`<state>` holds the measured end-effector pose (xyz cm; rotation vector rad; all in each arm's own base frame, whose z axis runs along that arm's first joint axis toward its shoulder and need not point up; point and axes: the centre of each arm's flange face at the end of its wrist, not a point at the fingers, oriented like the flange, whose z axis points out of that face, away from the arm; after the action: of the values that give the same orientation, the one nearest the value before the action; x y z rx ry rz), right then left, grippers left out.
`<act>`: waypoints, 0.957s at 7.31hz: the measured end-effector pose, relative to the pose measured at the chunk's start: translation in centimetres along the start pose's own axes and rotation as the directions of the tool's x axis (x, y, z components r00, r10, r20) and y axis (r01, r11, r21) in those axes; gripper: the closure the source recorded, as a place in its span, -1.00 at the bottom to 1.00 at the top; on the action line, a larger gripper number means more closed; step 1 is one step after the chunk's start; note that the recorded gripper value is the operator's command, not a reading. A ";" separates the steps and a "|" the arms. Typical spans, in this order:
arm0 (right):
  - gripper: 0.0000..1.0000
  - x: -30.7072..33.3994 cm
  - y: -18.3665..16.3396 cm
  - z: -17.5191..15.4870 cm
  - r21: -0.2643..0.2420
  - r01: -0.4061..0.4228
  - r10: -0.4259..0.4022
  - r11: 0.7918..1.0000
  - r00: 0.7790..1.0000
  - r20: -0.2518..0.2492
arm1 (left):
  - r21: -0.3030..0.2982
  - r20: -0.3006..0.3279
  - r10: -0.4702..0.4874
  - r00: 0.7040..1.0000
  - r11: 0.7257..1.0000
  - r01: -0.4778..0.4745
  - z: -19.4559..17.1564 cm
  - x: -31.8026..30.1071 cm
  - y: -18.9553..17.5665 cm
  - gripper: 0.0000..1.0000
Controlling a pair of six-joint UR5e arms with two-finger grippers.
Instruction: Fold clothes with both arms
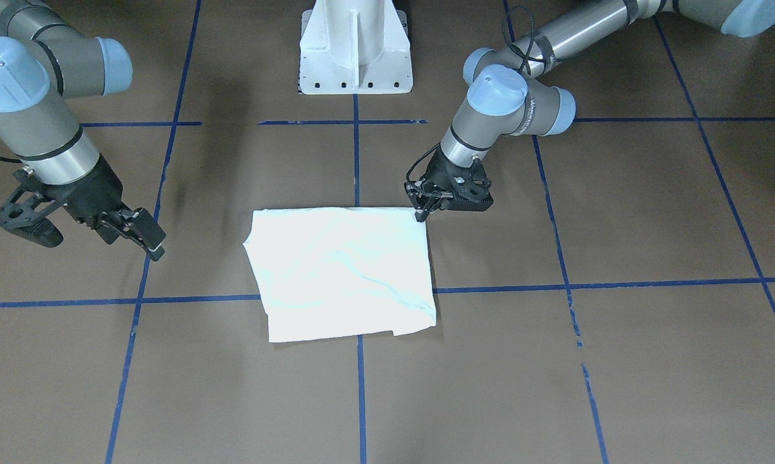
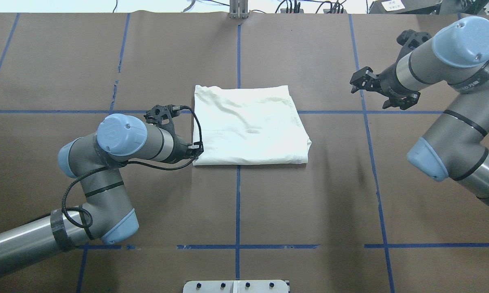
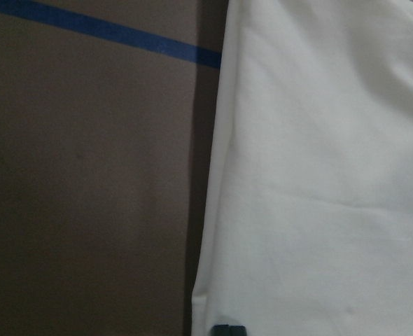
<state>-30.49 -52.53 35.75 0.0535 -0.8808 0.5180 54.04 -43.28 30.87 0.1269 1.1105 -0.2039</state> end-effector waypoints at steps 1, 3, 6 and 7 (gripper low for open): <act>-1.00 -0.2 0.1 -0.1 0.000 -0.001 0.001 1.000 1.000 0.003 | 0.001 0.002 0.000 1.000 1.000 0.000 -0.2 -0.5 0.0 1.00; -1.00 -0.4 0.3 -0.7 -0.001 -0.002 0.002 1.000 1.000 0.015 | 0.005 0.005 0.000 1.000 1.000 0.000 -2.8 -3.2 0.6 1.00; -1.00 4.2 1.7 -2.2 -0.015 0.010 -0.010 1.000 1.000 -0.001 | 0.037 0.075 0.089 0.993 0.995 -0.092 -11.3 -9.3 0.3 1.00; -1.00 7.0 2.3 -2.9 -0.019 0.043 -0.043 0.999 0.999 -0.019 | 0.064 0.115 0.155 0.981 0.984 -0.164 -14.5 -12.6 -1.1 1.00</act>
<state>-25.81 -46.91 38.72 0.0503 -0.8636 0.4694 35.69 -40.16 35.84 0.2668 0.9789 -0.1067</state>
